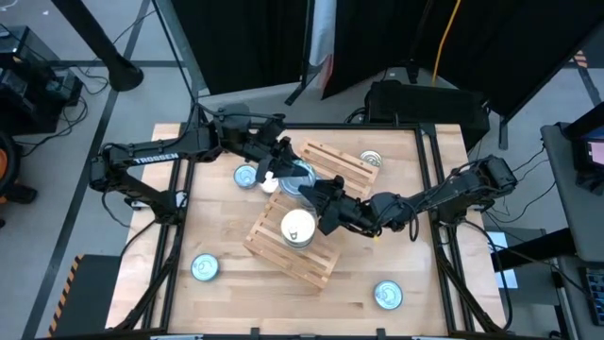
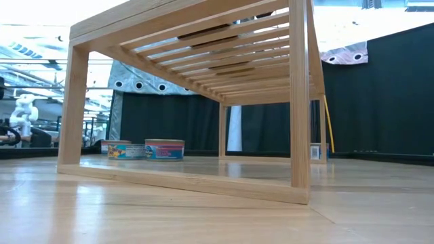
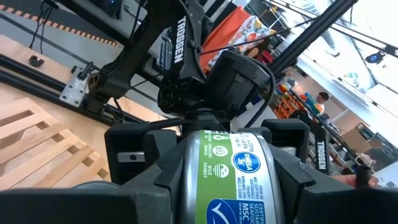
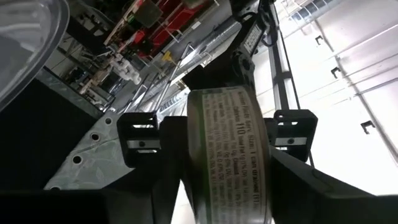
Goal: Stack canned seafood by type on shelf
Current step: Stack the green tuna can on top of the other green tuna can on the shelf
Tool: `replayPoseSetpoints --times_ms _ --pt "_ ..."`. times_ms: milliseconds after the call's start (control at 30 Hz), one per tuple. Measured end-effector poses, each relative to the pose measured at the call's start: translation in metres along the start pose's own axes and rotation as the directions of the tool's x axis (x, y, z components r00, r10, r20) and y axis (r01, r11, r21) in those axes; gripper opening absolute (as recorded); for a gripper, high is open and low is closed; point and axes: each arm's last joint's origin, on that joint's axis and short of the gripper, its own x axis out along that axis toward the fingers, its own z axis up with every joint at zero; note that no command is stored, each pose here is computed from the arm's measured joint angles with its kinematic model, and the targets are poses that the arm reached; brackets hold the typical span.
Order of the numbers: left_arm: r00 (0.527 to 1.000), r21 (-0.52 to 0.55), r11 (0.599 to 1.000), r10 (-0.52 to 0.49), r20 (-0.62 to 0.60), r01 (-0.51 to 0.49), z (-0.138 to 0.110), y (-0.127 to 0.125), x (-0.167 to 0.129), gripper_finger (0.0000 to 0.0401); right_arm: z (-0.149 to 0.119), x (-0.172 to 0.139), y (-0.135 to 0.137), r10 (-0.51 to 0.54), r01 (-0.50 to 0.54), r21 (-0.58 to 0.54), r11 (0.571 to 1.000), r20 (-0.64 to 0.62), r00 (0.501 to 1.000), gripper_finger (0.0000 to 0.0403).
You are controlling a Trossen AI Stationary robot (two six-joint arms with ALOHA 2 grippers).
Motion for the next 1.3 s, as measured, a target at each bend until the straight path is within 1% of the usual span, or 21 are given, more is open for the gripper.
replayPoseSetpoints --times_ms 100,200,300,400,533,633,733,833,867,900,933,967,1000,1067,1100,1133,1167,1200,1233,1300 --pt "1.0 -0.001 1.0 0.011 0.007 -0.011 0.0 0.0 0.0 0.0148 -0.001 0.001 0.001 0.002 -0.002 0.002 1.0 -0.003 1.0 0.0165" --pt "0.998 -0.002 0.999 0.046 0.031 -0.046 0.001 0.001 0.0 0.0148 -0.001 0.001 0.001 0.014 -0.014 0.002 1.0 -0.013 1.0 0.0136" --pt "0.998 0.001 0.999 0.051 0.034 -0.051 0.001 0.002 0.0 0.0152 0.0 -0.001 0.0 0.037 -0.037 0.003 0.999 -0.027 0.999 0.0121" --pt "0.998 0.025 0.998 0.052 0.036 -0.052 0.001 0.002 0.0 0.0171 0.001 -0.003 -0.001 0.05 -0.049 0.037 0.998 -0.035 0.998 0.0123" --pt "0.998 0.049 0.998 0.04 0.054 -0.042 0.003 -0.002 -0.003 0.0211 0.003 -0.007 -0.006 0.041 -0.038 0.084 0.996 -0.029 0.999 0.014" --pt "0.997 0.083 0.996 0.029 0.07 -0.035 0.006 -0.009 -0.008 0.0238 0.007 -0.011 -0.01 0.043 -0.041 0.107 0.993 -0.019 0.999 0.0141" --pt "0.994 0.147 0.989 -0.003 0.108 -0.013 0.01 -0.02 -0.017 0.0257 0.008 -0.016 -0.013 0.093 -0.084 0.153 0.985 -0.051 0.994 0.0135" --pt "0.988 0.254 0.967 -0.013 0.151 -0.026 0.014 -0.035 -0.031 0.0264 0.009 -0.02 -0.015 0.155 -0.131 0.219 0.967 -0.095 0.983 0.0131" --pt "0.986 0.292 0.955 0.004 0.165 -0.053 0.014 -0.041 -0.038 0.0265 0.008 -0.022 -0.016 0.174 -0.141 0.246 0.959 -0.118 0.978 0.0131" --pt "0.984 0.321 0.942 0.045 0.175 -0.1 0.013 -0.044 -0.044 0.0265 0.007 -0.024 -0.018 0.187 -0.144 0.271 0.952 -0.139 0.972 0.0132" --pt "0.979 0.347 0.925 0.094 0.182 -0.153 0.011 -0.047 -0.05 0.0264 0.006 -0.026 -0.02 0.191 -0.139 0.296 0.945 -0.155 0.969 0.0133" --pt "0.968 0.367 0.902 0.169 0.183 -0.227 0.008 -0.047 -0.057 0.0265 0.004 -0.028 -0.024 0.187 -0.126 0.321 0.939 -0.166 0.968 0.0135" --pt "0.947 0.383 0.868 0.266 0.179 -0.316 0.003 -0.046 -0.062 0.0265 0.003 -0.031 -0.027 0.177 -0.109 0.344 0.933 -0.172 0.969 0.0136" --pt "0.874 0.414 0.774 0.463 0.147 -0.479 -0.007 -0.04 -0.071 0.0265 0.0 -0.038 -0.035 0.15 -0.07 0.391 0.918 -0.179 0.972 0.0139" --pt "0.828 0.43 0.724 0.549 0.113 -0.539 -0.013 -0.036 -0.074 0.0265 -0.001 -0.042 -0.039 0.134 -0.046 0.419 0.907 -0.185 0.974 0.0139" --pt "0.79 0.442 0.69 0.609 0.075 -0.574 -0.02 -0.032 -0.076 0.0265 -0.004 -0.046 -0.044 0.12 -0.022 0.45 0.893 -0.192 0.974 0.014" --pt "0.764 0.455 0.672 0.644 0.031 -0.585 -0.027 -0.028 -0.076 0.0265 -0.006 -0.05 -0.048 0.107 0.0 0.482 0.876 -0.195 0.975 0.014" --pt "0.752 0.465 0.669 0.659 -0.011 -0.58 -0.034 -0.023 -0.075 0.0264 -0.008 -0.053 -0.051 0.098 0.019 0.513 0.858 -0.2 0.975 0.014" --pt "0.75 0.482 0.672 0.66 -0.047 -0.562 -0.041 -0.018 -0.073 0.0264 -0.01 -0.055 -0.053 0.091 0.034 0.539 0.842 -0.204 0.975 0.014" --pt "0.764 0.518 0.699 0.632 -0.126 -0.493 -0.056 -0.009 -0.067 0.0264 -0.012 -0.061 -0.058 0.094 0.049 0.584 0.81 -0.213 0.973 0.014"
